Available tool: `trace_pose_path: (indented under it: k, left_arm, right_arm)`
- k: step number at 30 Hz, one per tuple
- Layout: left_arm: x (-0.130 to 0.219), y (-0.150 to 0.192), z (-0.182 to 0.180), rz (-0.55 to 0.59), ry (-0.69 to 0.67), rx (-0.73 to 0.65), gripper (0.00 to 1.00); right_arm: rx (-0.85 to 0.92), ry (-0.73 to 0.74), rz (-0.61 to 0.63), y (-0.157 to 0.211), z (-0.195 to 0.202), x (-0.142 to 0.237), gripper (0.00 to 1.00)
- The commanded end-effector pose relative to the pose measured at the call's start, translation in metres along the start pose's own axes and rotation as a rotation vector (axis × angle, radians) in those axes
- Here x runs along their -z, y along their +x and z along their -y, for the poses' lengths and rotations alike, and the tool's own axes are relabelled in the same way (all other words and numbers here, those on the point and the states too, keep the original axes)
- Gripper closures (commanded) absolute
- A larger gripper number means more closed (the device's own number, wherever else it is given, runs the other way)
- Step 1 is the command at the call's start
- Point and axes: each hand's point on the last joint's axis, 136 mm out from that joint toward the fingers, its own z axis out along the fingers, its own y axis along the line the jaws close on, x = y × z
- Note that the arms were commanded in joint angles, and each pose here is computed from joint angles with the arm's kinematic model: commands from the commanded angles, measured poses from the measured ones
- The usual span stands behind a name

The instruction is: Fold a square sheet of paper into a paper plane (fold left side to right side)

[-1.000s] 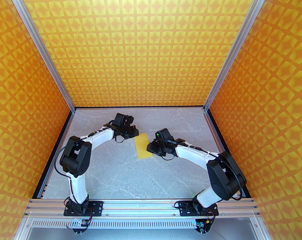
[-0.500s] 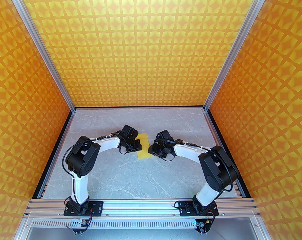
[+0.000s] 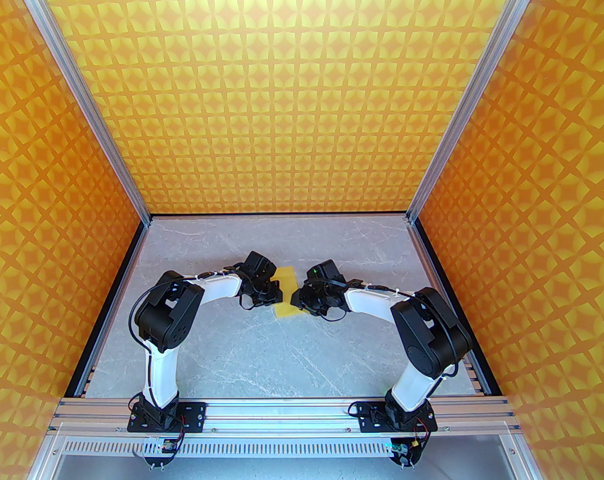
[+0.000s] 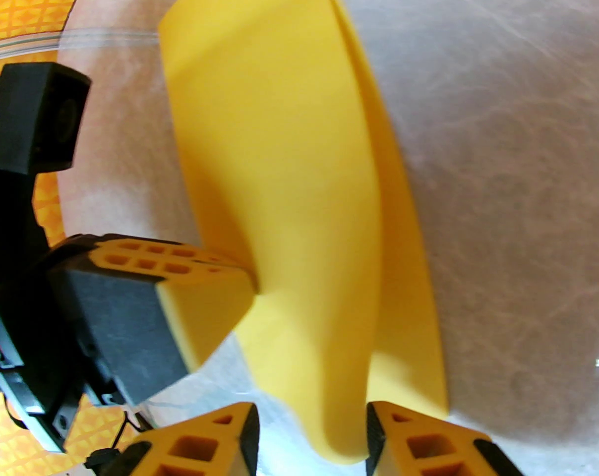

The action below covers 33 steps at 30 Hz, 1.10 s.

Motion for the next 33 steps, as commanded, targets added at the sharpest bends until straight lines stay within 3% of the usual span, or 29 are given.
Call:
trace_pose_path:
  k: [1,14,22,28,33]
  left_arm:
    - [-0.004,0.003,-0.004,-0.003,-0.012,0.0,1.0]
    - [0.013,-0.008,0.014,0.046,0.025,-0.014,1.0]
    - [0.031,-0.016,0.009,0.09,0.035,0.02,1.0]
    - [0.052,-0.023,0.014,0.143,0.075,0.028,0.97]
    - [0.051,-0.021,0.016,0.144,0.105,0.042,0.97]
  right_arm:
    - [0.009,-0.097,0.027,-0.01,-0.025,0.01,0.6]
    - [-0.032,-0.197,0.045,-0.025,-0.041,-0.005,0.55]
    - [-0.045,-0.185,0.041,-0.026,-0.037,-0.011,0.52]
    - [-0.058,-0.185,0.039,-0.025,-0.033,-0.014,0.57]
    - [-0.063,-0.178,0.043,-0.025,-0.03,-0.016,0.67]
